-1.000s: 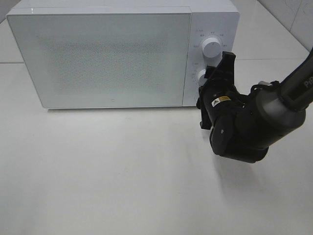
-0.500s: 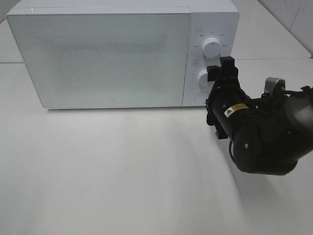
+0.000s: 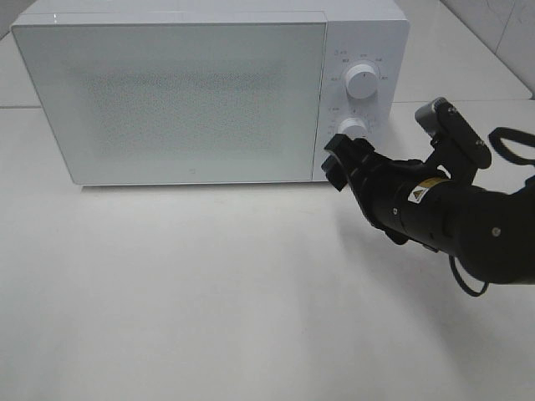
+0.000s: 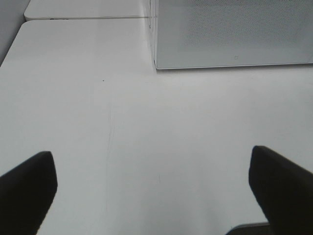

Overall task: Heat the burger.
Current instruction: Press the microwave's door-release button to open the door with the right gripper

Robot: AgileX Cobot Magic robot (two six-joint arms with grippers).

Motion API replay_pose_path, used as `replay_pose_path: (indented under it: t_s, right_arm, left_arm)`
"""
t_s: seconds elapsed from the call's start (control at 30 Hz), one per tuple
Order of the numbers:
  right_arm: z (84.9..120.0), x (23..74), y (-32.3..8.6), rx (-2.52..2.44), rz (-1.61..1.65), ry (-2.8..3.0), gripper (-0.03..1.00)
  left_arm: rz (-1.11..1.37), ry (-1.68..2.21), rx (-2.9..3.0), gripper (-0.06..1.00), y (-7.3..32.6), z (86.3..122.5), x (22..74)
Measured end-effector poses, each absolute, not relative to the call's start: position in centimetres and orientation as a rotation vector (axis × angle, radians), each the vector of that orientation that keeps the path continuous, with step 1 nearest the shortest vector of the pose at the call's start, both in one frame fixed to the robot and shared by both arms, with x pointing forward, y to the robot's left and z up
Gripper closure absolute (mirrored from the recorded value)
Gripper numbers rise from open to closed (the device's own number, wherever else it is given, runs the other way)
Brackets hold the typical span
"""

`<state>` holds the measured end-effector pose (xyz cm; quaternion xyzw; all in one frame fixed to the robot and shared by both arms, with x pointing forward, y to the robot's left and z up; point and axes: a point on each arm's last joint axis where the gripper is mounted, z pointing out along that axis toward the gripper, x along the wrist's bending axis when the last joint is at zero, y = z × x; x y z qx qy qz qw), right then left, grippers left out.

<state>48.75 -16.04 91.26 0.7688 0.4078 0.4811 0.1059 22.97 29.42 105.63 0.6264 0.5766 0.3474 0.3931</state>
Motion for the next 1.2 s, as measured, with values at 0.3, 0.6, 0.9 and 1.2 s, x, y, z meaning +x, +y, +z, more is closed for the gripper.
replay_pose_path:
  t_s: [0.3,0.6,0.9,1.2]
  right_arm:
    - [92.2,47.6,-18.5,2.082,1.047,1.701,0.22]
    - [94.3,46.3,-18.3,1.928,0.885,2.115,0.22]
    - [98.2,43.5,-18.7,1.761,0.743,2.412,0.22]
    - [104.1,39.1,-21.2,1.590,0.895,2.327,0.20]
  left_arm:
    - [0.882,1.463,1.590,-0.05,29.4,105.6,23.0]
    - [0.882,1.463,1.590,-0.05,29.4,105.6,23.0]
    - [0.882,1.463,1.590,-0.05,29.4,105.6,23.0]
    - [0.882,1.463,1.590,-0.05,29.4,105.6,23.0]
